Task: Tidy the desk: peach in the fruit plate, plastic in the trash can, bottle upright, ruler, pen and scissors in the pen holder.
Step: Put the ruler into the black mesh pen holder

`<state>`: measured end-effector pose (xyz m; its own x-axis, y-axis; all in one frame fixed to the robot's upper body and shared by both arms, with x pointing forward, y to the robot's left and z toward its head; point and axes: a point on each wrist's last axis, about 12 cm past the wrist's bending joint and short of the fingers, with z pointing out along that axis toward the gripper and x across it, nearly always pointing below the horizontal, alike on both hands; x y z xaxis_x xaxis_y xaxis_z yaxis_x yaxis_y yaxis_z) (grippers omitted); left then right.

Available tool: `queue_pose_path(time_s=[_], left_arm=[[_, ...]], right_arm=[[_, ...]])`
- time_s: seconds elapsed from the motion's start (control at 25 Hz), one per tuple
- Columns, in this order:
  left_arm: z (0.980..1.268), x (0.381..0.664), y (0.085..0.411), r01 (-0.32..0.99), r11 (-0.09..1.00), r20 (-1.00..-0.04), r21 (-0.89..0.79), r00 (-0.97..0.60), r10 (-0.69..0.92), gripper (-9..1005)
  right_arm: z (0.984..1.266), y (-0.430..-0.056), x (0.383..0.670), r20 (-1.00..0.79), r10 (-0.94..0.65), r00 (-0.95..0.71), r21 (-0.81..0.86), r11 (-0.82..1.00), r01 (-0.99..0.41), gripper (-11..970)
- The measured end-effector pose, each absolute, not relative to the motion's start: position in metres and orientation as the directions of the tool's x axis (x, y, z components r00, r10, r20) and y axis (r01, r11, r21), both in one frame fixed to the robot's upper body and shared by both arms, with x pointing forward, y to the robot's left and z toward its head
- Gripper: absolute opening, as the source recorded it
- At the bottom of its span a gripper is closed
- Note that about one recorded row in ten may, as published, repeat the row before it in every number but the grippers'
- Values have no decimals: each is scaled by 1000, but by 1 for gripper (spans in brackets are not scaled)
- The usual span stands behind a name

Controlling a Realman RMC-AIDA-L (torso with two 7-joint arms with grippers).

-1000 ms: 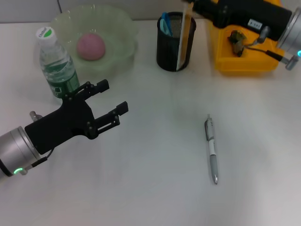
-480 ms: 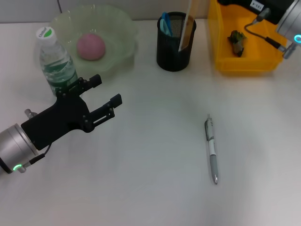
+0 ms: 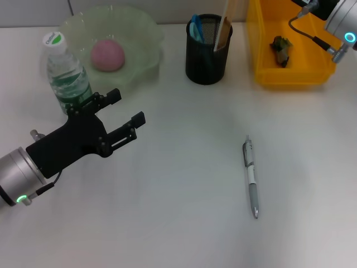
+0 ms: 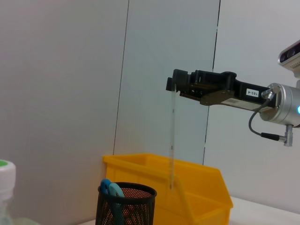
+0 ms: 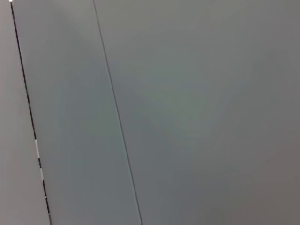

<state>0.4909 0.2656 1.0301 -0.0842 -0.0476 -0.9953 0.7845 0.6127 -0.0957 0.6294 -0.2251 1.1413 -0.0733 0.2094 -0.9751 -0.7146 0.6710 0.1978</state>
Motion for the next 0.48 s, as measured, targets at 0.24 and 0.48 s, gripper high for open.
queue_pose_path(time_s=[0.24, 0.48], left_arm=[[1030, 491, 265, 783, 614, -995, -98, -86, -49, 758], [1029, 490, 266, 782, 615, -995, -101, -88, -51, 758]], right_arm=[[1142, -226, 631, -973, 220, -67, 201, 677, -708, 383], [1143, -224, 631, -973, 220, -65, 199, 674, -711, 382]])
